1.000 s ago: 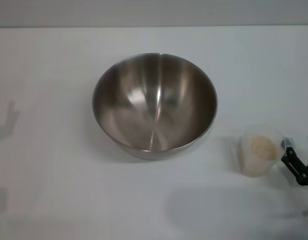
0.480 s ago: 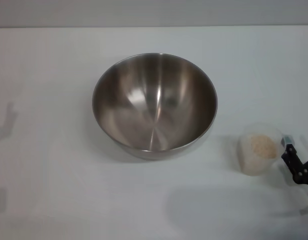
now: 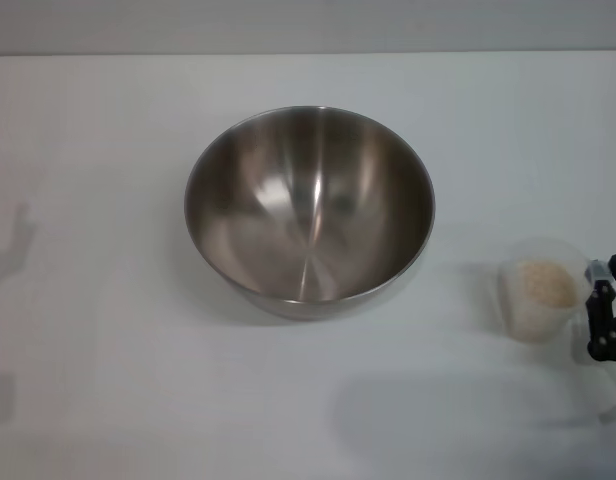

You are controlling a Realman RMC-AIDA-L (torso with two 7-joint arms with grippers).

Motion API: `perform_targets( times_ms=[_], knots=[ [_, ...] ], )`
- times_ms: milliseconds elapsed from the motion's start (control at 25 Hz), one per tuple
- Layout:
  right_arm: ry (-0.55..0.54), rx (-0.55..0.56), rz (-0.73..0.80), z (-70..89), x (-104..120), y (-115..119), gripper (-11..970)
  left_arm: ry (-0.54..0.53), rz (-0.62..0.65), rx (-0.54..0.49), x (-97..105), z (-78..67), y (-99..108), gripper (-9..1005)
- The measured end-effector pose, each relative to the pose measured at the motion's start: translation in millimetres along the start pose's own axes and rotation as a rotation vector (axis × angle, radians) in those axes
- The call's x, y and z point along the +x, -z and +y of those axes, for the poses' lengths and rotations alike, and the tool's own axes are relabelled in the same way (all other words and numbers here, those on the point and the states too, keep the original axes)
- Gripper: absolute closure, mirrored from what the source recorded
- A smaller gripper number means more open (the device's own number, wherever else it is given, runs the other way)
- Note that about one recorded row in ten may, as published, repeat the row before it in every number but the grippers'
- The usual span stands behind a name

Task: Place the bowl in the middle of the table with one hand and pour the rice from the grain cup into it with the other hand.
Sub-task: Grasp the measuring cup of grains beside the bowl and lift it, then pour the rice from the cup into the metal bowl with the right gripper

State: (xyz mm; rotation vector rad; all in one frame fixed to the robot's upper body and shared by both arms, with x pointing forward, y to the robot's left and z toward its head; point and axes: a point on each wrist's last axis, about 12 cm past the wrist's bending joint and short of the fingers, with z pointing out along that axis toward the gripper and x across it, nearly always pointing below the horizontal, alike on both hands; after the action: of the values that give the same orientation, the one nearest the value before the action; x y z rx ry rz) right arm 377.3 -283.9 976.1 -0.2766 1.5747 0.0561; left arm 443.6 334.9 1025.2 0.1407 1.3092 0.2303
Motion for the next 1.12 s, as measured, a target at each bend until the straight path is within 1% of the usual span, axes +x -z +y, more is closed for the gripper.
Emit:
perform_targets(
  times_ms=[320,520,640,720,760,800,880,920,960,1080,1120],
  knots=[
    [0.000,0.025,-0.047,-3.1,-6,-1,850,0.003,0.005,0.012,1,-3.0,0,137],
    [0.005,0.039,-0.089,-5.6,-10,-1,937,0.005,0.007,0.014,1,-3.9,0,137],
    [0.011,0.056,-0.165,-9.0,-19,-2,936,0.005,0.008,0.014,1,-3.9,0,137],
    [0.016,0.060,-0.187,-10.8,-22,-4,936,0.006,0.011,0.018,1,-4.7,1,137],
    [0.029,0.064,-0.229,-14.7,-28,-9,936,0.008,0.017,0.028,2,-6.3,1,137],
    [0.029,0.064,-0.229,-14.7,-28,-9,936,0.008,0.017,0.028,2,-6.3,1,137],
    [0.050,0.065,-0.269,-19.3,-33,-19,936,0.009,0.025,0.039,3,-8.0,1,137],
    [0.062,0.064,-0.286,-20.9,-36,-26,937,0.009,0.025,0.043,3,-8.7,1,137],
    [0.095,0.059,-0.320,-22.2,-43,-41,937,0.011,0.029,0.053,3,-10.4,1,137],
    [0.159,0.039,-0.360,-20.0,-53,-68,937,0.014,0.040,0.060,4,-11.9,1,137],
    [0.159,0.039,-0.360,-20.0,-53,-68,937,0.014,0.040,0.060,4,-11.9,1,137]
  ],
)
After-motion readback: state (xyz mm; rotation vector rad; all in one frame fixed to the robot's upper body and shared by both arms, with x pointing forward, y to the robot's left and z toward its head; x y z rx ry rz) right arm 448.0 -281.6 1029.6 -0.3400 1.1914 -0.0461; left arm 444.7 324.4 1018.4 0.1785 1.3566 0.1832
